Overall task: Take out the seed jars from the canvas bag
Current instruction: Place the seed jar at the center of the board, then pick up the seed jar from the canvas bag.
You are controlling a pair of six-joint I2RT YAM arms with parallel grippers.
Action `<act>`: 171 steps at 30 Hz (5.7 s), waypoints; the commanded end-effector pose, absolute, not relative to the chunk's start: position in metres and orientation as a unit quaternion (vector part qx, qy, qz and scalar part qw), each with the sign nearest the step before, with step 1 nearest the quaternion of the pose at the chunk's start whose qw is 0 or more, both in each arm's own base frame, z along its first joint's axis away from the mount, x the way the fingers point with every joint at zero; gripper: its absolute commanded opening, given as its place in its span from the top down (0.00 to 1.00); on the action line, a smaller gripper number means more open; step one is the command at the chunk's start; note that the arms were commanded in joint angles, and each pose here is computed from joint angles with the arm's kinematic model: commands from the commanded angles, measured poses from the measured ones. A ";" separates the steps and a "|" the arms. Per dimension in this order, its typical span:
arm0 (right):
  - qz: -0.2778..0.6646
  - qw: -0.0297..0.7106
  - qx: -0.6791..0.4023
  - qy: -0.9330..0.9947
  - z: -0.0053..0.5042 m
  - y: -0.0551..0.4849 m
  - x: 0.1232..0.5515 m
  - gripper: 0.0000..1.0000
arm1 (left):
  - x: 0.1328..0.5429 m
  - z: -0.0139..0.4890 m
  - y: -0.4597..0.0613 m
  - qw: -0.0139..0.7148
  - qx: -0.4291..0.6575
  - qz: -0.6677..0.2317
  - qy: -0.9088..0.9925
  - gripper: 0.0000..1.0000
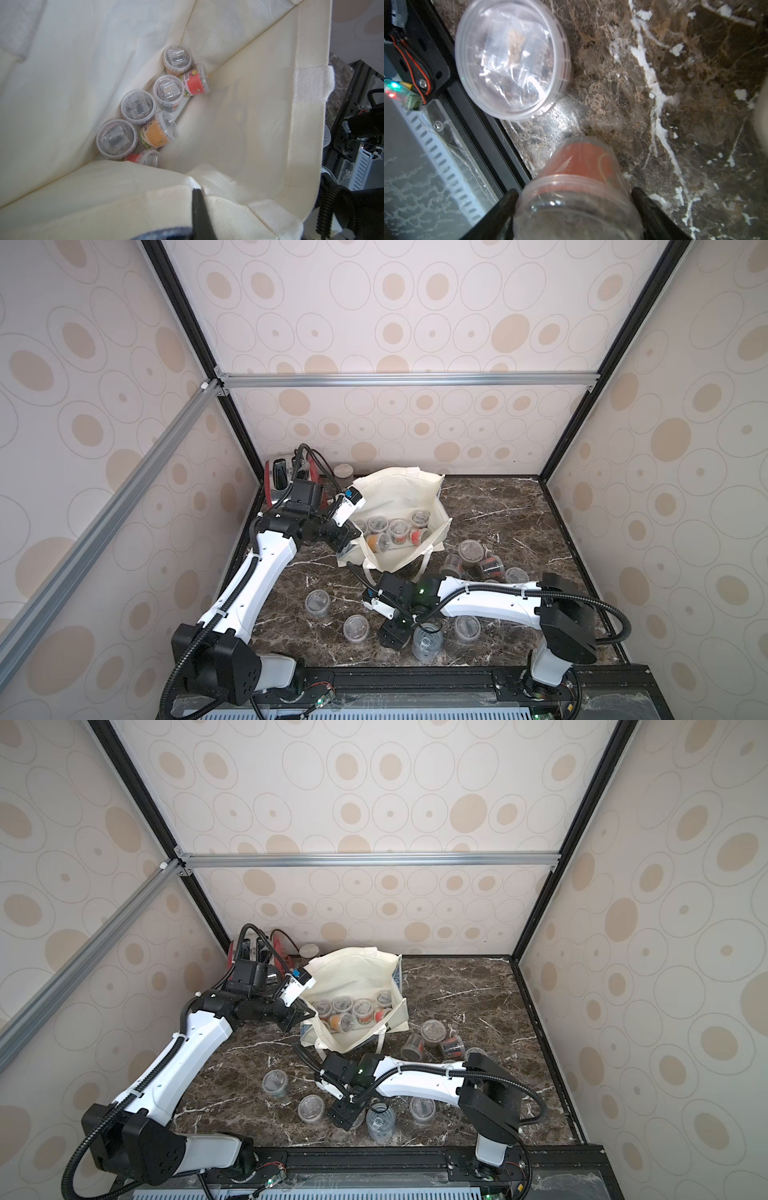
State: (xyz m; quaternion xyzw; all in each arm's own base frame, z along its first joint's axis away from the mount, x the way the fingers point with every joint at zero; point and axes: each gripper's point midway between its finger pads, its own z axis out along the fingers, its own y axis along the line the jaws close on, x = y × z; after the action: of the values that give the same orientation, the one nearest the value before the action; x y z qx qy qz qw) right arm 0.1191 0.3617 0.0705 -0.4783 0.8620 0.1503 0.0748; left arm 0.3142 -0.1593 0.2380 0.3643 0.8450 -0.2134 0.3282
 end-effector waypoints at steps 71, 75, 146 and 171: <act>0.319 0.298 -0.137 0.889 0.057 0.433 0.382 0.00 | 0.232 0.212 -0.176 0.278 0.492 -0.300 0.769 1.00; 0.319 0.302 -0.158 0.885 0.059 0.431 0.388 0.01 | 0.232 0.215 -0.177 0.278 0.494 -0.305 0.766 1.00; 0.366 0.263 -0.196 0.871 0.060 0.446 0.382 0.06 | 0.235 0.225 -0.178 0.298 0.499 -0.297 0.757 1.00; 0.344 0.263 -0.191 0.881 0.041 0.442 0.401 0.12 | 0.220 0.223 -0.178 0.286 0.518 -0.312 0.743 1.00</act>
State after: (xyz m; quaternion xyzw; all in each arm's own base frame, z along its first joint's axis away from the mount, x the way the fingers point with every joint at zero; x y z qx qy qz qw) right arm 0.3996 0.4376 0.0486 -0.1811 0.8840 0.3355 0.2706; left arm 0.2330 -0.1712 0.2054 0.4964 0.7726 -0.2879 0.2716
